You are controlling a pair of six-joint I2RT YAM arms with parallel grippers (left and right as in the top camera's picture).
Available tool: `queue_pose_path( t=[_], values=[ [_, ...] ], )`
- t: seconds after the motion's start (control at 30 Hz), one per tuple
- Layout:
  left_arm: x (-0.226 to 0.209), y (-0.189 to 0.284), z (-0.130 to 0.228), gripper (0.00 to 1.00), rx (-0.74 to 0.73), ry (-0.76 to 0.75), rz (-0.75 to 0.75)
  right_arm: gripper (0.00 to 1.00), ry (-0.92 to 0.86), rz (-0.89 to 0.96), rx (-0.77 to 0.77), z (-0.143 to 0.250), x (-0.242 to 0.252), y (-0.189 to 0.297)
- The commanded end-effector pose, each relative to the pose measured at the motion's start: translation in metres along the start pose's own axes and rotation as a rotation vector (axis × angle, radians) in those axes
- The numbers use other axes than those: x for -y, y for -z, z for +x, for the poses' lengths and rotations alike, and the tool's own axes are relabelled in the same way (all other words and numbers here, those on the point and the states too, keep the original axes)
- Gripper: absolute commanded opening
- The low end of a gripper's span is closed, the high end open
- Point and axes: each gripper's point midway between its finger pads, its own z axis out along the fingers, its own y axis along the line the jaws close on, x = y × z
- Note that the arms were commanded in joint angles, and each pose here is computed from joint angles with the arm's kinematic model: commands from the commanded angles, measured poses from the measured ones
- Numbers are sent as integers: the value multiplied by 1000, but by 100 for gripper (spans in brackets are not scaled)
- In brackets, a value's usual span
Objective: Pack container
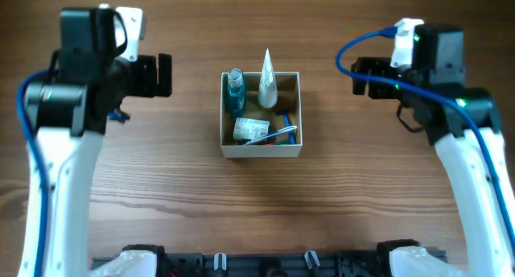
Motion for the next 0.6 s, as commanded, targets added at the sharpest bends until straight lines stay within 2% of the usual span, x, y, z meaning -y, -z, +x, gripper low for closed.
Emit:
queue_pose_path(
  t=[0.0, 0.13, 0.3, 0.4, 0.57],
  values=[
    [1, 51, 19, 100, 117, 46, 11, 100, -32, 12, 126, -5, 2, 54],
    [3, 84, 70, 100, 241, 46, 10, 100, -24, 11, 249, 17, 5, 100],
    [4, 91, 133, 100, 374, 116, 16, 100, -23, 20, 286, 84, 14, 97],
    [4, 89, 138, 100, 456, 144, 20, 100, -26, 19, 286, 108, 17, 84],
    [4, 82, 146, 100, 433, 144, 20, 100, -26, 24, 231, 126, 19, 70]
  ],
)
